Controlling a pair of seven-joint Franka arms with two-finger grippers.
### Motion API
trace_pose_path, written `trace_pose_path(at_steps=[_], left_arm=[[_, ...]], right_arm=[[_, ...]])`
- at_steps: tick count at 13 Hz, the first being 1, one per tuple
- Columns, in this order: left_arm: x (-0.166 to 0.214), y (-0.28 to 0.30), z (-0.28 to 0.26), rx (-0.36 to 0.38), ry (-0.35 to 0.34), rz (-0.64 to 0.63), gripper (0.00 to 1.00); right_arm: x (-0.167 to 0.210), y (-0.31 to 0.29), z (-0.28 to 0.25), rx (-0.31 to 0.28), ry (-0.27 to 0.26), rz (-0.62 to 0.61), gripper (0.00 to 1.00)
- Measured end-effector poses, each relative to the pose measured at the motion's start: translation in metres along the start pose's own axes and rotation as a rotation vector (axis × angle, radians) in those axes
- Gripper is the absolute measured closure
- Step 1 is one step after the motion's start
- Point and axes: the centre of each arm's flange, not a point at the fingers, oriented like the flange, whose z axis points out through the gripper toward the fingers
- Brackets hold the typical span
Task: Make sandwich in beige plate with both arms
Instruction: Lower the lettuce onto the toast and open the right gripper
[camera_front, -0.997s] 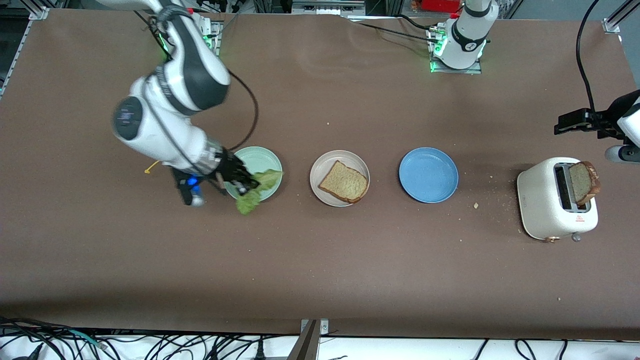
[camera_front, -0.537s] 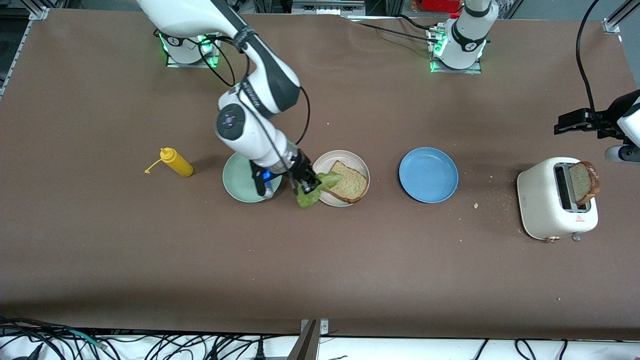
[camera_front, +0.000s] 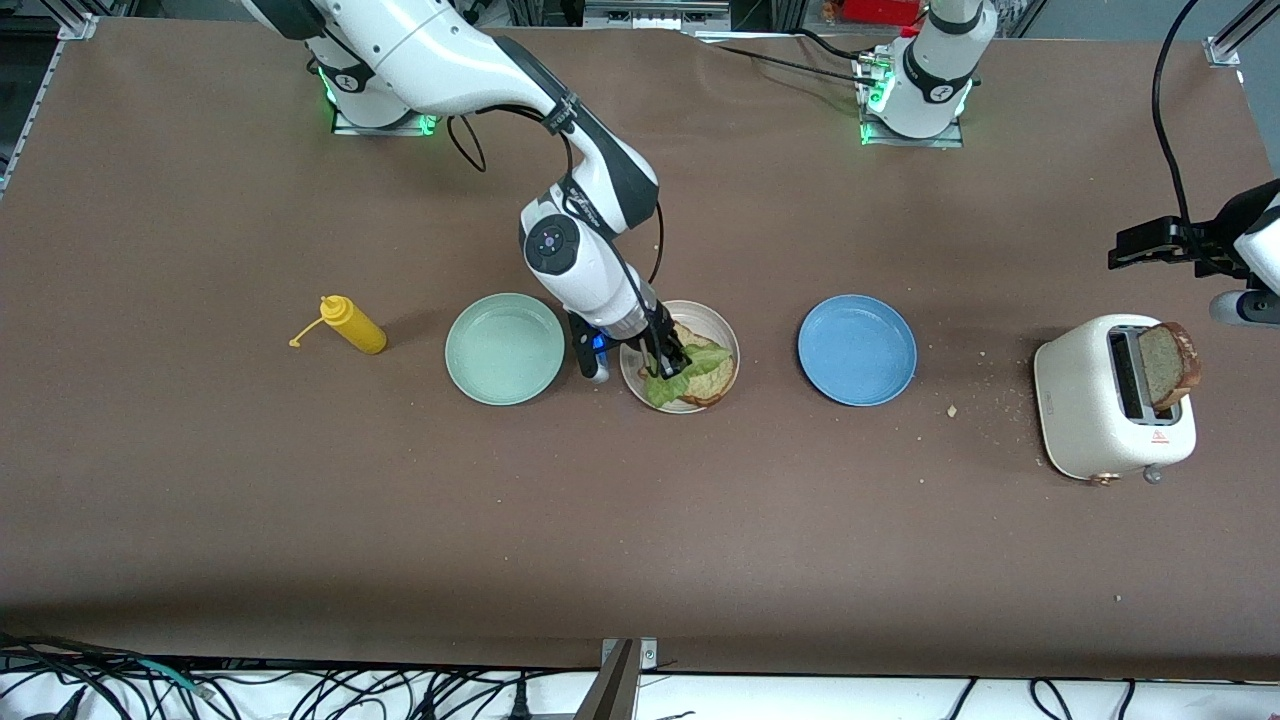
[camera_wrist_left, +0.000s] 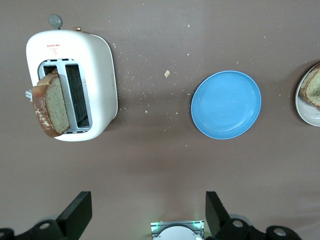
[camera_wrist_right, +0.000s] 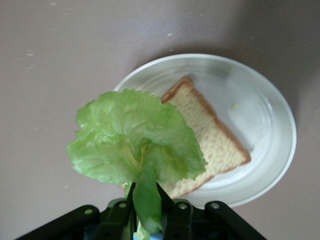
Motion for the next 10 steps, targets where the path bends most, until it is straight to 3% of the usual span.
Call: trace_pose_path(at_steps=[7, 10], left_arm=[[0.0, 0.0, 0.0, 0.0, 0.0, 0.0, 0.0], [0.0, 0.0, 0.0, 0.0, 0.0, 0.0, 0.0]], right_arm=[[0.0008, 0.0053, 0.0088, -0.01, 0.033, -0.049, 0.88], [0.0012, 0.0044, 0.0079, -0.008, 0.033, -0.047, 0.61]])
